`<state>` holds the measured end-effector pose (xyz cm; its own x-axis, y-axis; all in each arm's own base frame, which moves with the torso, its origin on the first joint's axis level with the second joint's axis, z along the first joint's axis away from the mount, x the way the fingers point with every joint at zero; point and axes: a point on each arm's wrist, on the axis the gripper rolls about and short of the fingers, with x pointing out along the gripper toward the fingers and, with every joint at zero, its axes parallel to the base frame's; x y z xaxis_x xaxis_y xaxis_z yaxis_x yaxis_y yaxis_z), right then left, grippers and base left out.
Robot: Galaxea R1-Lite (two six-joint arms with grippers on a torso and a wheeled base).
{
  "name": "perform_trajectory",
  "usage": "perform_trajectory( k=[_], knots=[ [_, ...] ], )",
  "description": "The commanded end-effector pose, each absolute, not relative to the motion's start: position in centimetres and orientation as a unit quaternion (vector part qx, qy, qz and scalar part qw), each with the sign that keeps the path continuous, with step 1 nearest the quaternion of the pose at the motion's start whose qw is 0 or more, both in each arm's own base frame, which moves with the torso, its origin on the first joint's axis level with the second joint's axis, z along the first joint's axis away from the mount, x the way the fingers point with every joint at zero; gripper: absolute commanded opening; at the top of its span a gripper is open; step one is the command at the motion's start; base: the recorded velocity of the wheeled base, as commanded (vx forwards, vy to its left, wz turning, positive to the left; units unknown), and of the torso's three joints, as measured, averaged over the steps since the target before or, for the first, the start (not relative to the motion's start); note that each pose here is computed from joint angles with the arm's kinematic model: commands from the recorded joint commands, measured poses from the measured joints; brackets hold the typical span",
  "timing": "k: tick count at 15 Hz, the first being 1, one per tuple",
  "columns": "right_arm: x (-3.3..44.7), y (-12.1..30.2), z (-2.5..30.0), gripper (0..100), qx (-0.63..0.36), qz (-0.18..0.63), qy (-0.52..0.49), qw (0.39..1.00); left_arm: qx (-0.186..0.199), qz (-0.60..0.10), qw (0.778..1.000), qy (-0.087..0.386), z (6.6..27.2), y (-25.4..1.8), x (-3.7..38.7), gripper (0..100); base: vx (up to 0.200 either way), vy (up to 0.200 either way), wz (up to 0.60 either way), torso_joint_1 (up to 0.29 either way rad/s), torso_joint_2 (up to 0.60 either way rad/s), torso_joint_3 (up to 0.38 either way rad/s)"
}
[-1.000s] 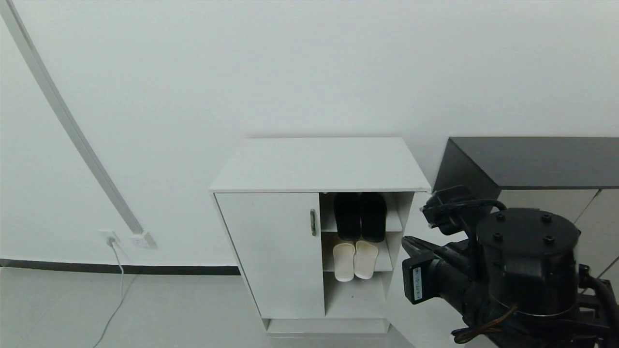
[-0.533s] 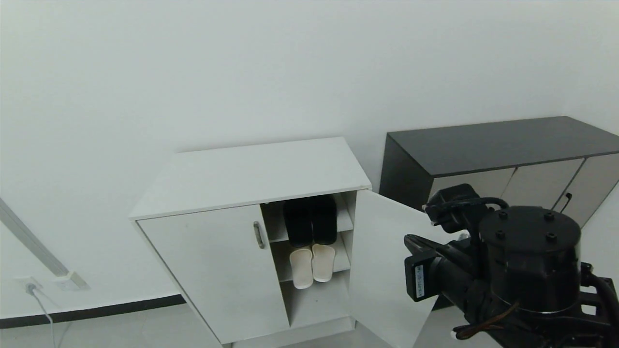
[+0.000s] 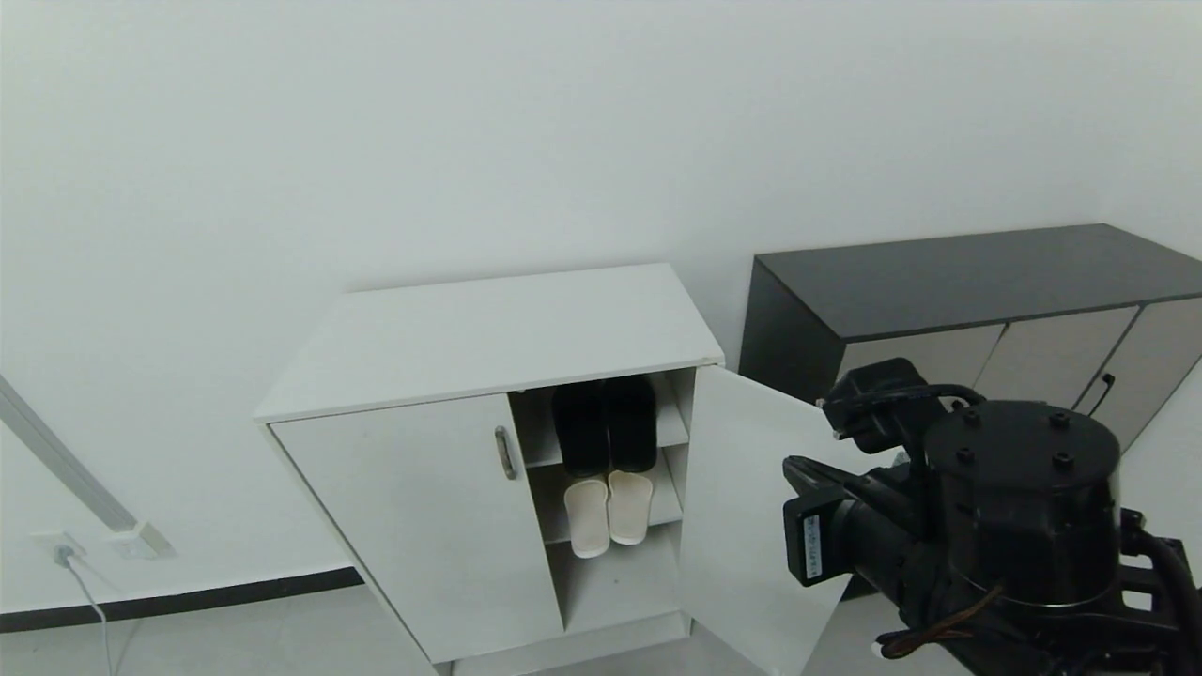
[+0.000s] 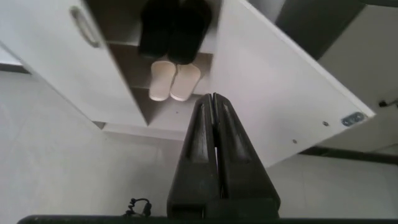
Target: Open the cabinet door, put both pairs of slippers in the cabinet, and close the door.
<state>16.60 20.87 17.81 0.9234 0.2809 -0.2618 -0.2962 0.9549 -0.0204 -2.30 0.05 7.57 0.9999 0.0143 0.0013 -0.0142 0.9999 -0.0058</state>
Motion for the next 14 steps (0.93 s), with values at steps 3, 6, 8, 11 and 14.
perform_trajectory(
  k=[3, 6, 8, 11, 14],
  knots=[
    [17.0, 20.7, 17.7, 0, -0.034, 0.139, 0.131, 0.981, -0.002, 0.008, 1.000, 0.000, 7.6, 0.0, -2.3, 0, -0.133, 0.000, 0.00, 0.002, 0.00, -0.002],
    [18.9, 19.3, 17.5, 0, -0.039, 0.099, 0.133, 0.985, -0.002, 0.008, 1.000, -0.001, 7.6, 0.0, -2.3, 0, 0.000, 0.000, 0.00, 0.000, 0.00, 0.000],
    [21.5, 17.8, 17.4, 0, -0.036, 0.065, 0.139, 0.988, -0.002, 0.008, 1.000, 0.000, 7.6, 0.0, -2.3, 0, 0.000, 0.000, 0.00, 0.000, 0.00, 0.000],
    [25.8, 15.5, 18.2, 0, -0.006, 0.063, 0.142, 0.988, -0.002, 0.008, 1.000, -0.001, 7.6, 0.0, -2.3, 0, 0.000, 0.000, 0.00, 0.000, 0.00, 0.000],
    [30.0, 14.4, 17.1, 0, 0.006, 0.053, 0.157, 0.986, -0.002, 0.008, 1.000, 0.000, 7.6, 0.0, -2.3, 0, 0.000, 0.000, 0.00, 0.000, 0.00, 0.000]
  ],
)
